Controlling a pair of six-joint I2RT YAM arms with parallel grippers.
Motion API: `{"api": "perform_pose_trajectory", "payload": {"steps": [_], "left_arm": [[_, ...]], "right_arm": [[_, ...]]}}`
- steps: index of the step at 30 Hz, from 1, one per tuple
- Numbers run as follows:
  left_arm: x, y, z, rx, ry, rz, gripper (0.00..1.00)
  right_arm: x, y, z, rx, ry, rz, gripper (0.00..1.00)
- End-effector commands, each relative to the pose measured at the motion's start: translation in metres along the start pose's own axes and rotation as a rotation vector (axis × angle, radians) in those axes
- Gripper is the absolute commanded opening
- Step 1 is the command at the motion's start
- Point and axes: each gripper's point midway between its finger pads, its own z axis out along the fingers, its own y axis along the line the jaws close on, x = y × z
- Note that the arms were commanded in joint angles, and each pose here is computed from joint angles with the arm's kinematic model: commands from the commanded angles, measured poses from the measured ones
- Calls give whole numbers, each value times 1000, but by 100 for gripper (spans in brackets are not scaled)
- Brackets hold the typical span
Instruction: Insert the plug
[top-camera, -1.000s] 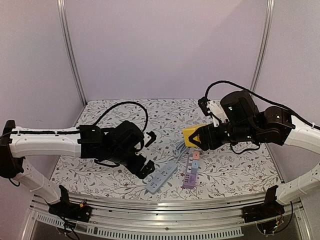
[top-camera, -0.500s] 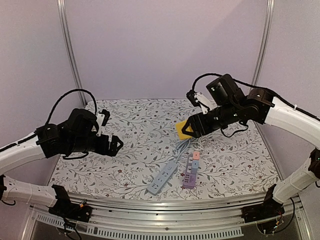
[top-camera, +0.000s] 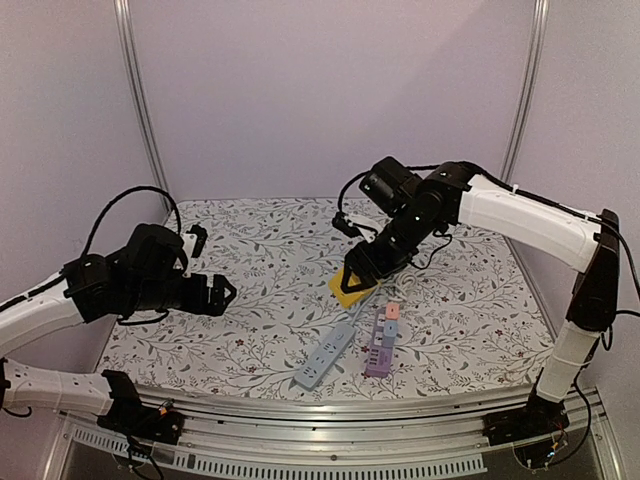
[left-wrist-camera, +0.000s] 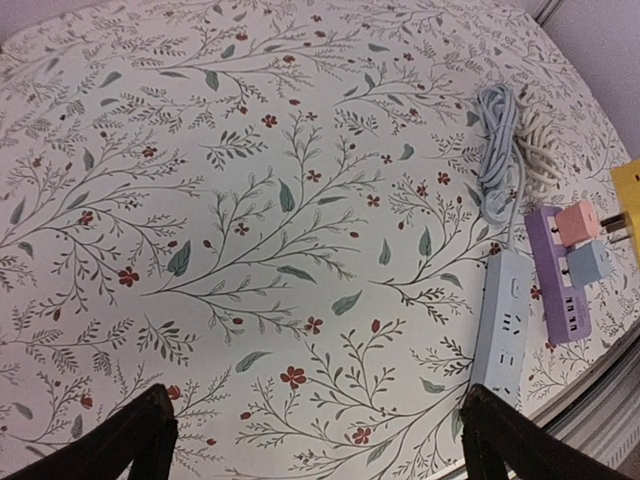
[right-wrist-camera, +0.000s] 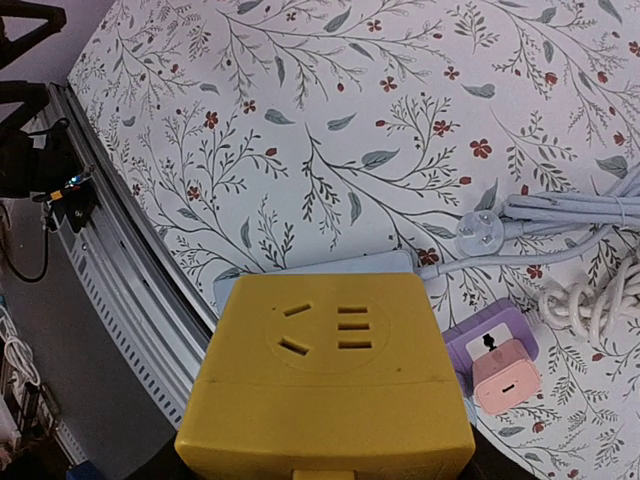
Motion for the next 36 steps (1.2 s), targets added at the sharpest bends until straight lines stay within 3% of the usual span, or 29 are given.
{"api": "perform_pose_trajectory", "payload": {"steps": [1,9,25,36], "left_arm": [[7,14,0,-46,11,-22,100],[6,16,0,-48,7,-22,100],[-1,25,-6,-101,-10,41,99],[-18,61,-24,-320,-79,67,99]], "right_arm": [[9,18,9,-101,118,-31,0],[12,20,29,-131,173,-29,0],[29,21,73,4,289,-51,0],[35,20,86,29,315,-37,0]]}}
